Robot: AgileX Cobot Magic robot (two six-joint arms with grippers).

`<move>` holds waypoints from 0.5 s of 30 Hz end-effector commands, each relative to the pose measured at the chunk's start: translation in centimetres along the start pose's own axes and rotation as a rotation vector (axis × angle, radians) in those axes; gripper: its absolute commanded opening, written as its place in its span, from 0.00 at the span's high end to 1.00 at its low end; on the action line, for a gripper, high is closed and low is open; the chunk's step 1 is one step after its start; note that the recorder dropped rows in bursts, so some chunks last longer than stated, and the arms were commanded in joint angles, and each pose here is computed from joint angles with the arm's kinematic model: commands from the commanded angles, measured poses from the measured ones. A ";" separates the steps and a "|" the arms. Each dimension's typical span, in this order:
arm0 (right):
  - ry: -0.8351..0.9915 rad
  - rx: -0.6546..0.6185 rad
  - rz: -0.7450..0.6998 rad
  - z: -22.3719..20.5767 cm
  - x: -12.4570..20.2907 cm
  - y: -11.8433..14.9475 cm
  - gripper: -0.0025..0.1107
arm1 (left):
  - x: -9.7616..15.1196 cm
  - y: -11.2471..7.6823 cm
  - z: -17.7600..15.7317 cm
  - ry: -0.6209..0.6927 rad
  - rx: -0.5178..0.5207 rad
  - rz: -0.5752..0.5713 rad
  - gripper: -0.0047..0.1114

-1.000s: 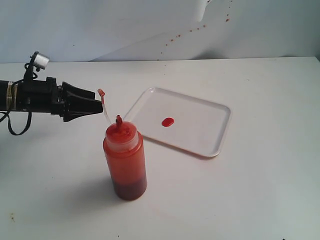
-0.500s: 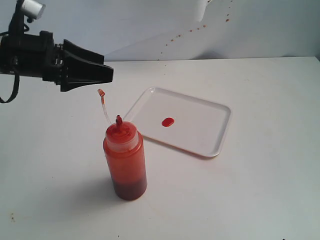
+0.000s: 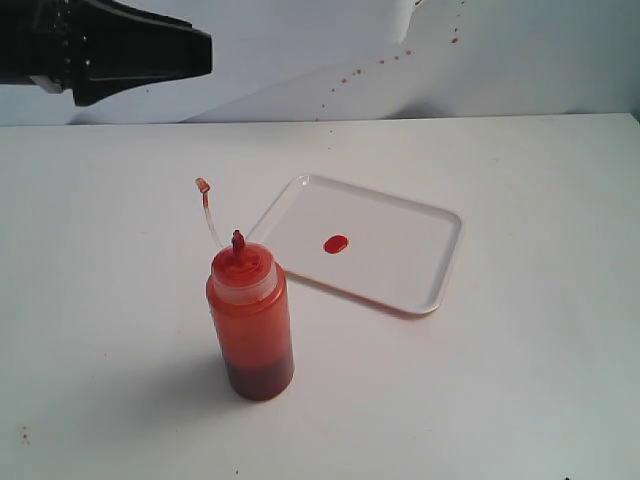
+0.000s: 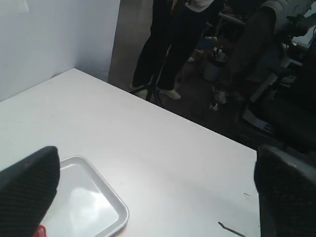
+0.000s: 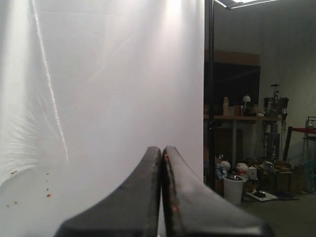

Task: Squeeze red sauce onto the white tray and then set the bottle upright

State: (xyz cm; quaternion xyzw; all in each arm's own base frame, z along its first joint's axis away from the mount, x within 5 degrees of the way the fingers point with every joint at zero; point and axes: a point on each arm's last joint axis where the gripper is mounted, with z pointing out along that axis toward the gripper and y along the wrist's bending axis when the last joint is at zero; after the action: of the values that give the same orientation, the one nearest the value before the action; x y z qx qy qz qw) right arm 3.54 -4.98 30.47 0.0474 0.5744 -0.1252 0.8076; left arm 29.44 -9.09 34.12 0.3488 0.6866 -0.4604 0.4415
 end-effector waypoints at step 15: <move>-0.006 0.014 -0.006 0.0 0.0 -0.2 0.98 | 2.4 -7.9 -3.5 -0.072 -0.196 0.020 0.06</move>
State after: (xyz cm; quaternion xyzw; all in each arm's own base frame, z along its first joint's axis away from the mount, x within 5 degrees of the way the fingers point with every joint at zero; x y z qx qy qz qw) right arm 3.52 -5.08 30.47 0.0512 0.5742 -0.1288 0.8069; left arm 21.55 -8.47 35.24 0.3178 0.6986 -0.4167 0.4871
